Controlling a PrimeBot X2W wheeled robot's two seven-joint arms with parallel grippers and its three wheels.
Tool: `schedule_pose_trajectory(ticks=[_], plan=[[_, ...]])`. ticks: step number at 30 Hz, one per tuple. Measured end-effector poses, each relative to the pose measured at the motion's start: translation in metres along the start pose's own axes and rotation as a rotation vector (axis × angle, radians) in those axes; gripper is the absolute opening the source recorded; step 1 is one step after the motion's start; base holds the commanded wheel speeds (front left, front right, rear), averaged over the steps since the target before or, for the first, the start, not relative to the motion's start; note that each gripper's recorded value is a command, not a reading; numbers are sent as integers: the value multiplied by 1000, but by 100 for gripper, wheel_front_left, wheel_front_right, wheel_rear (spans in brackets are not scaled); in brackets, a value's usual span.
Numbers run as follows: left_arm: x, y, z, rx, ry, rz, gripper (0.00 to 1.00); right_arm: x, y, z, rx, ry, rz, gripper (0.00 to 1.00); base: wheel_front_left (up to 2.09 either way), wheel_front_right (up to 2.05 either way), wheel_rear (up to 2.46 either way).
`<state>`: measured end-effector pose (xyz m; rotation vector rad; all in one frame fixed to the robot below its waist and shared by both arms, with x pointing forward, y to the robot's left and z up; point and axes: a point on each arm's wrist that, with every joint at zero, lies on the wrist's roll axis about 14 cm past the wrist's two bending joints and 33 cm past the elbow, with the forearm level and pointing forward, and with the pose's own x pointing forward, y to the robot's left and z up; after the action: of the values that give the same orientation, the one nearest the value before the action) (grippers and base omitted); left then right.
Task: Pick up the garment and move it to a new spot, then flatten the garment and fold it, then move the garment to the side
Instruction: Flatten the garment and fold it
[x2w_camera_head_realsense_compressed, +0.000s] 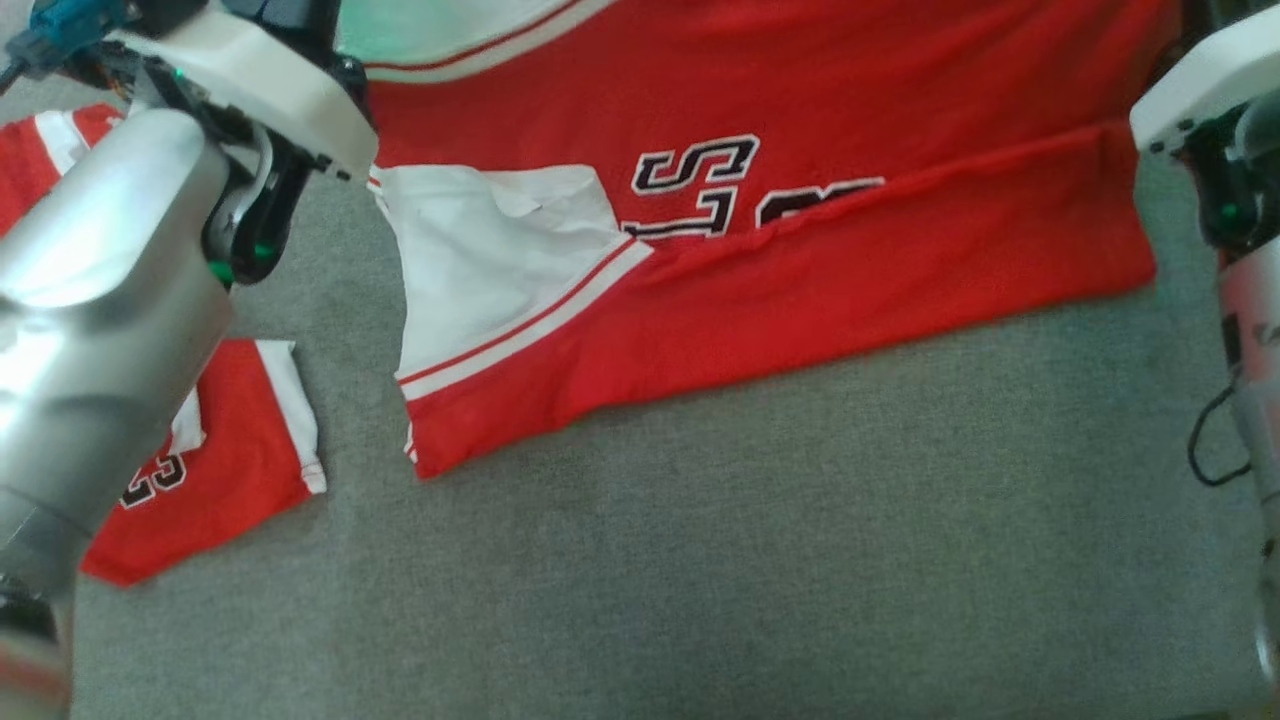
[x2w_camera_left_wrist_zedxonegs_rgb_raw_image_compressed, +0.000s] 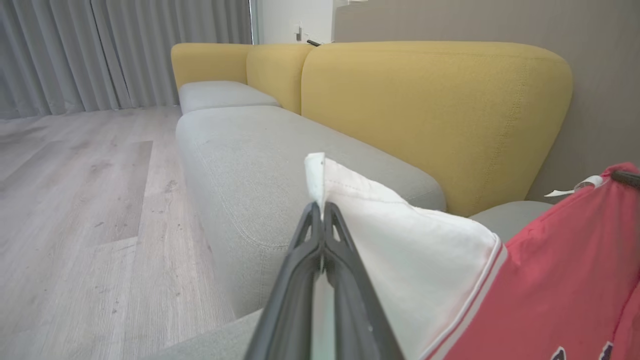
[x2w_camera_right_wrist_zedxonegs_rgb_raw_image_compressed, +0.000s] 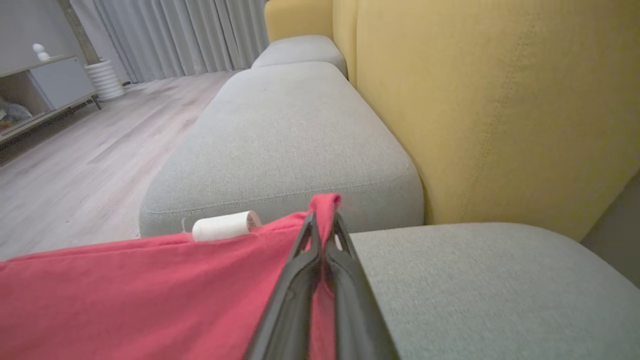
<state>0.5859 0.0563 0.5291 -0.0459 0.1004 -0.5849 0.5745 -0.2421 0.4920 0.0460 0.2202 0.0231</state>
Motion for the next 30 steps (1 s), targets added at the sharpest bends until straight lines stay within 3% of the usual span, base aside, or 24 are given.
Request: schedule_pose_trajectory(ticks=[12,21,30], plan=[[-18,-4,-14,9,37,-22,0,-1,12,-4,6,16,63,0,0,0,0],[-68,-45,-50,-55,195,-136,0,-33,7,-48,28,198,94,0,0,0,0],[-129,-75,-73,-69,377,-249,0,-70,-12,-85,-74,402,116,0,0,0,0]])
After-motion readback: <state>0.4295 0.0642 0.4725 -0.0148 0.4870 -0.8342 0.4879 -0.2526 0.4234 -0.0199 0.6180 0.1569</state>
